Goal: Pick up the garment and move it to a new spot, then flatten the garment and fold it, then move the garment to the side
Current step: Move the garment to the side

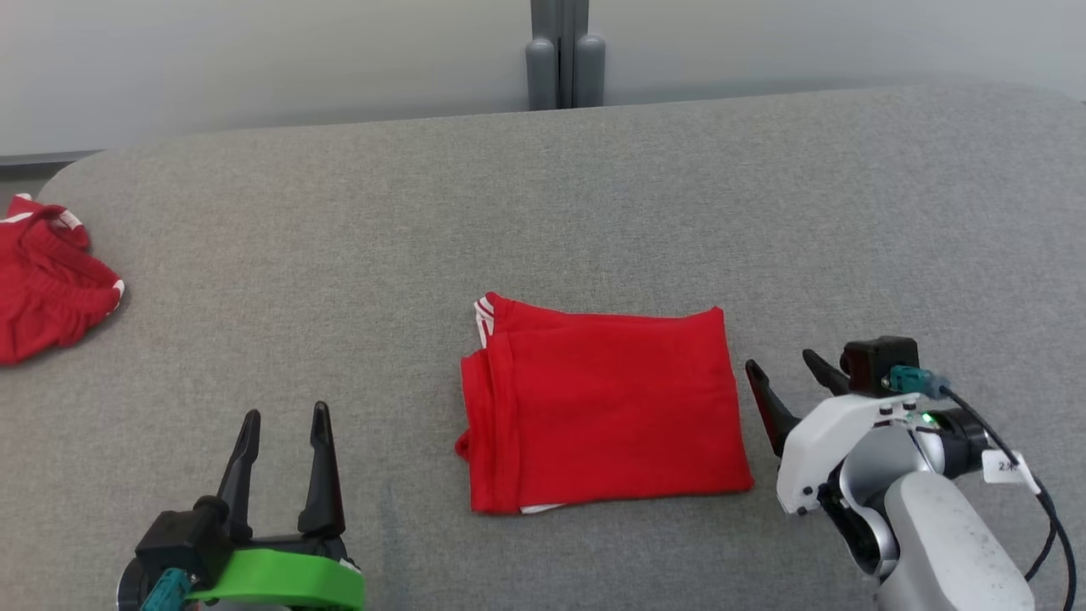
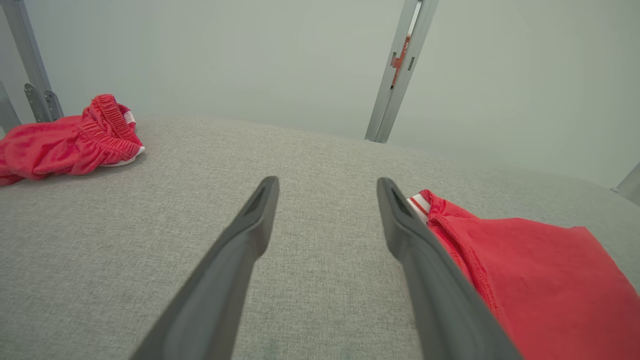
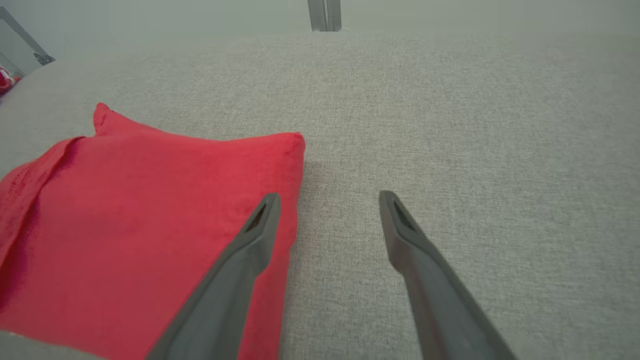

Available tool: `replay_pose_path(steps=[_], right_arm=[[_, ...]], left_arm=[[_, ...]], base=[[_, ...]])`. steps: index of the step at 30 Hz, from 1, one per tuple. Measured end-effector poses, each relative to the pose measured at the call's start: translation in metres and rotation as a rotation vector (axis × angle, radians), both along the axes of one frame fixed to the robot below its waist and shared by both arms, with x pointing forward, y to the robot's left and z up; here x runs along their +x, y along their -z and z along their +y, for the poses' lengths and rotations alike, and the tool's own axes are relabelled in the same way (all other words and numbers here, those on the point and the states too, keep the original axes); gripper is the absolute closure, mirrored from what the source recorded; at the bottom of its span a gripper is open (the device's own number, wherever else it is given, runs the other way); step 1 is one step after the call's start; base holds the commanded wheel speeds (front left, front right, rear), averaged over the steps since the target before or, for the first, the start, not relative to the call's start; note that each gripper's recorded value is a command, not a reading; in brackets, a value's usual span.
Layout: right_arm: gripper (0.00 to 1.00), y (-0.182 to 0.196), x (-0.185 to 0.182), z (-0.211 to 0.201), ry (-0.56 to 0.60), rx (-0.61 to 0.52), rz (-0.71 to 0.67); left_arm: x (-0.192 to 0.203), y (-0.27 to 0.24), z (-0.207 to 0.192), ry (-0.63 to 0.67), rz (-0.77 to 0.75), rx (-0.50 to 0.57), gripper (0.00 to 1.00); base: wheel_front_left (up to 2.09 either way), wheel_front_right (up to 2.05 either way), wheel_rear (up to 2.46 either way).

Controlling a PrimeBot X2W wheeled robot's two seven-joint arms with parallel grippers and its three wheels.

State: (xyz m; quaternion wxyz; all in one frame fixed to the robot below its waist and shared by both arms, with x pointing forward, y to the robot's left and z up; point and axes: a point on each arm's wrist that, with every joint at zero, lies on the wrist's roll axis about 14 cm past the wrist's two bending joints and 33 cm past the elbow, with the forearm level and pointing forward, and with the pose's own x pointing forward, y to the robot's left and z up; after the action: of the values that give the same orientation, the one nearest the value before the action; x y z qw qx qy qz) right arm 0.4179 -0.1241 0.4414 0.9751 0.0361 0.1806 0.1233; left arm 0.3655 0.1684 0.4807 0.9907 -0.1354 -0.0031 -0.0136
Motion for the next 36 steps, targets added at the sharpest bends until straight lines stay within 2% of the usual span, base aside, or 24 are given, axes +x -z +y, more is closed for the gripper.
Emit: replay_pose_path(steps=[5, 10, 17, 18, 20, 25, 29, 36], right_arm=[[0.0, 0.011, 0.01, 0.008, -0.073, -0.036, 0.107], [0.0, 0.03, 0.01, 0.026, -0.141, -0.022, 0.229], [0.0, 0.052, 0.015, 0.039, -0.181, 0.003, 0.343], [0.43, 0.055, 0.016, 0.042, -0.186, 0.008, 0.356], [0.99, 0.057, 0.019, 0.044, -0.189, 0.017, 0.37], [1.0, 0.054, 0.031, 0.044, -0.173, 0.043, 0.326], [1.0, 0.039, 0.047, 0.021, -0.115, 0.041, 0.235], [1.0, 0.015, 0.058, -0.078, 0.126, 0.012, 0.099]], left_arm=[[0.002, -0.002, 0.004, -0.017, -0.005, -0.014, 0.0], [0.0, 0.001, 0.011, -0.043, 0.006, -0.021, 0.0], [0.001, 0.006, 0.02, -0.074, 0.023, -0.019, 0.0], [0.002, 0.006, 0.021, -0.078, 0.025, -0.017, 0.0], [0.004, 0.008, 0.021, -0.079, 0.028, -0.016, 0.0], [0.012, 0.012, 0.009, -0.038, 0.037, -0.006, 0.0], [0.023, 0.011, -0.011, 0.032, 0.025, -0.001, 0.0], [0.046, 0.014, -0.054, 0.168, 0.012, 0.001, 0.0]], base=[[0.0, 0.0, 0.0], [0.0, 0.0, 0.0], [0.0, 0.0, 0.0], [0.0, 0.0, 0.0], [0.0, 0.0, 0.0], [0.0, 0.0, 0.0], [0.0, 0.0, 0.0], [0.0, 0.0, 0.0]])
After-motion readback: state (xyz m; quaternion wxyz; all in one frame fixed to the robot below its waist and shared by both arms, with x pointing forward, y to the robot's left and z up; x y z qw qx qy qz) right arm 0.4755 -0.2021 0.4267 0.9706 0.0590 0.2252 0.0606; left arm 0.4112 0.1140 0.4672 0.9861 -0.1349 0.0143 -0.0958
